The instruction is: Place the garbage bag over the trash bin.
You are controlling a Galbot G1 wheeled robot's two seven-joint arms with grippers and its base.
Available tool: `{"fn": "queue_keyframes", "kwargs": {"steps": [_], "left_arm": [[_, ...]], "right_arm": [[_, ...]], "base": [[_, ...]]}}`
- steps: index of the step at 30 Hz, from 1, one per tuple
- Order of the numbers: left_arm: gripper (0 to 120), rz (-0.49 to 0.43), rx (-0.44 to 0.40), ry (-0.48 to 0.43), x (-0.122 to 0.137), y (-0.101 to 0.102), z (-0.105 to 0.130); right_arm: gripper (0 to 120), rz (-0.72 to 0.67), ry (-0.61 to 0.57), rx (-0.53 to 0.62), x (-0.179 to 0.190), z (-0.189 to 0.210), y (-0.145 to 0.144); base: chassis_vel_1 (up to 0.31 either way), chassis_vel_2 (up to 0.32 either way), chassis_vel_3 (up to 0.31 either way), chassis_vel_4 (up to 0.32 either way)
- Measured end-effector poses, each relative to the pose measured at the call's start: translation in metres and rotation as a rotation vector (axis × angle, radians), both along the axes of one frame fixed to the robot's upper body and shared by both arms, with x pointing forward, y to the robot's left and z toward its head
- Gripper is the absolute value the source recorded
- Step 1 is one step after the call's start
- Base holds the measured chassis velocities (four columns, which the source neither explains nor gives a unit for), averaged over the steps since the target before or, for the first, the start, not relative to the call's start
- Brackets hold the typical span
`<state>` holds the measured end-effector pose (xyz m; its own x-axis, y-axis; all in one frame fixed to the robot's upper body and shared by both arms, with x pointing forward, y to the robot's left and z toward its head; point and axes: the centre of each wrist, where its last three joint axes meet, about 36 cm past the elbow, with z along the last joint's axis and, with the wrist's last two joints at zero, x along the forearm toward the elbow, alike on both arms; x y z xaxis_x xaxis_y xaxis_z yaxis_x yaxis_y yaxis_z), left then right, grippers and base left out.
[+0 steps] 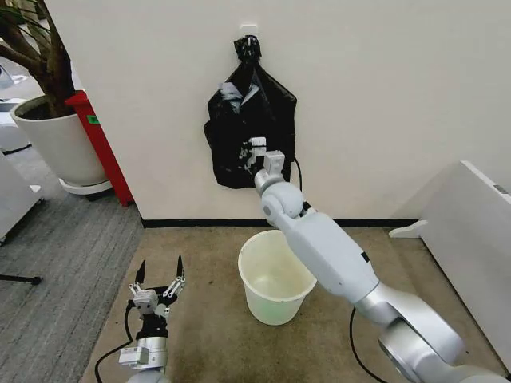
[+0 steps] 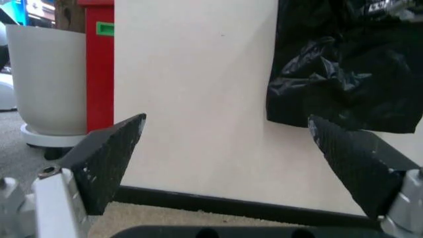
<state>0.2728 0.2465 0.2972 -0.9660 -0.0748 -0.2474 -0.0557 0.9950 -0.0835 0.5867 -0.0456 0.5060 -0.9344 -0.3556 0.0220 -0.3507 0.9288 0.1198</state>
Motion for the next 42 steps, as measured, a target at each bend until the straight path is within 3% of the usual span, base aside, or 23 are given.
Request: {"fn": "queue_keyframes", "kwargs": {"steps": [42], "left_arm": [[97,0.001,0.005,0.005,-0.001,-0.002,-0.004]], "right_arm": [[0,0.022,0.112,-0.035,-0.044,-0.078,-0.009]], "base": [[0.000,0.000,0.000,0.000]]}}
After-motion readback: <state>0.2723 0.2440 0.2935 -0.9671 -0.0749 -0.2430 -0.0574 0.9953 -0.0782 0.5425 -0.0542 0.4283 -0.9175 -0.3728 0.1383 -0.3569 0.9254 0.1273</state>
